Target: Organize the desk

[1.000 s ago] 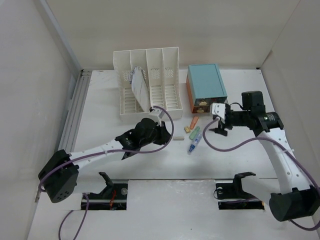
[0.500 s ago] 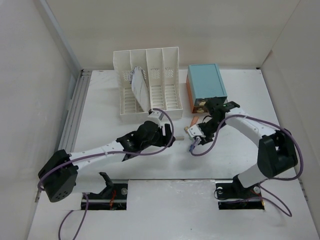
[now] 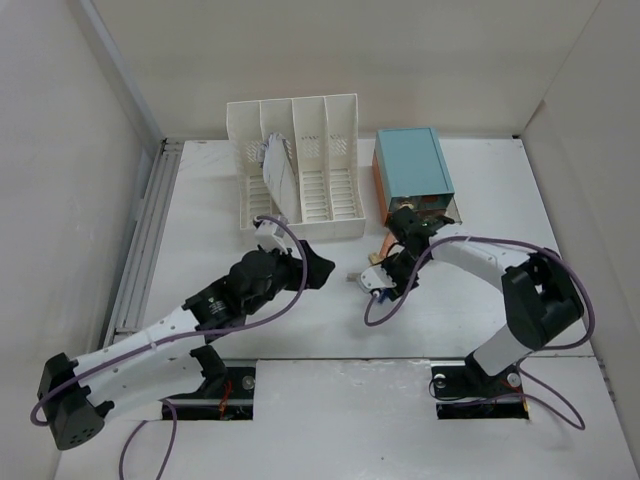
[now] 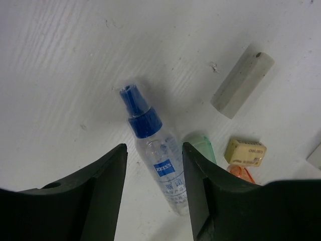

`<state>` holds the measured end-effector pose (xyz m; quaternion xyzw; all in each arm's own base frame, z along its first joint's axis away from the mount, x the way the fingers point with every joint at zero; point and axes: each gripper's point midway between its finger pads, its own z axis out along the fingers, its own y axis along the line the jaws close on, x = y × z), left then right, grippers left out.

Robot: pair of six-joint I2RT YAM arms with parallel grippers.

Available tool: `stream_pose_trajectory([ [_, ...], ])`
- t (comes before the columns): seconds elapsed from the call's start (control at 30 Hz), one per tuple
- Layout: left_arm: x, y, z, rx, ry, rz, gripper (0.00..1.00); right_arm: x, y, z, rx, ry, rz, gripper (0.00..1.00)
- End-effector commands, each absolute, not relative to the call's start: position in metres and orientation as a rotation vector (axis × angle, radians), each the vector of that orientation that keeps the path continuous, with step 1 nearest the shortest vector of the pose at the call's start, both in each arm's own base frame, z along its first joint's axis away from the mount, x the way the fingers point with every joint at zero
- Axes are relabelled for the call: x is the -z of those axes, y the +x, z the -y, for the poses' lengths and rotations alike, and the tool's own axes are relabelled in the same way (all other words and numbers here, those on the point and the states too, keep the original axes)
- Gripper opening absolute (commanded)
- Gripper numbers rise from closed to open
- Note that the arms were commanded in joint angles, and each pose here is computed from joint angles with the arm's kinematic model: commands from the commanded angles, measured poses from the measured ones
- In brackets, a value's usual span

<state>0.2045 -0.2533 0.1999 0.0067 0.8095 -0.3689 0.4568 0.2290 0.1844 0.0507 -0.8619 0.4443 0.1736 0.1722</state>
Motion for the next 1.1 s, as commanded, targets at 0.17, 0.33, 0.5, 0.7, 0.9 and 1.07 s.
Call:
stream_pose_trajectory([
  [0.17,-0.197,0.194,0.235,0.900,-0.028,-2.004,0.76,-0.033,0.239,-0.193,-0.342,-2.530,-1.280,0.54],
  [0.33,-0.215,0.193,0.230,0.916,-0.043,-1.969,0.76,-0.030,0.239,-0.188,-0.261,-2.575,-1.322,0.54],
  [0.5,-0.224,0.190,0.229,0.936,-0.039,-1.956,0.76,-0.028,0.238,-0.185,-0.118,-2.637,-1.316,0.54],
  [0.7,-0.234,0.189,0.227,0.950,-0.035,-1.928,0.76,-0.025,0.234,-0.173,0.017,-2.684,-1.318,0.55],
  [0.9,-0.232,0.188,0.226,0.944,-0.034,-1.936,0.76,-0.025,0.239,-0.169,0.129,-2.690,-1.295,0.53],
  [1.07,-0.239,0.188,0.226,0.956,-0.037,-1.920,0.76,-0.025,0.244,-0.162,0.207,-2.689,-1.302,0.42],
])
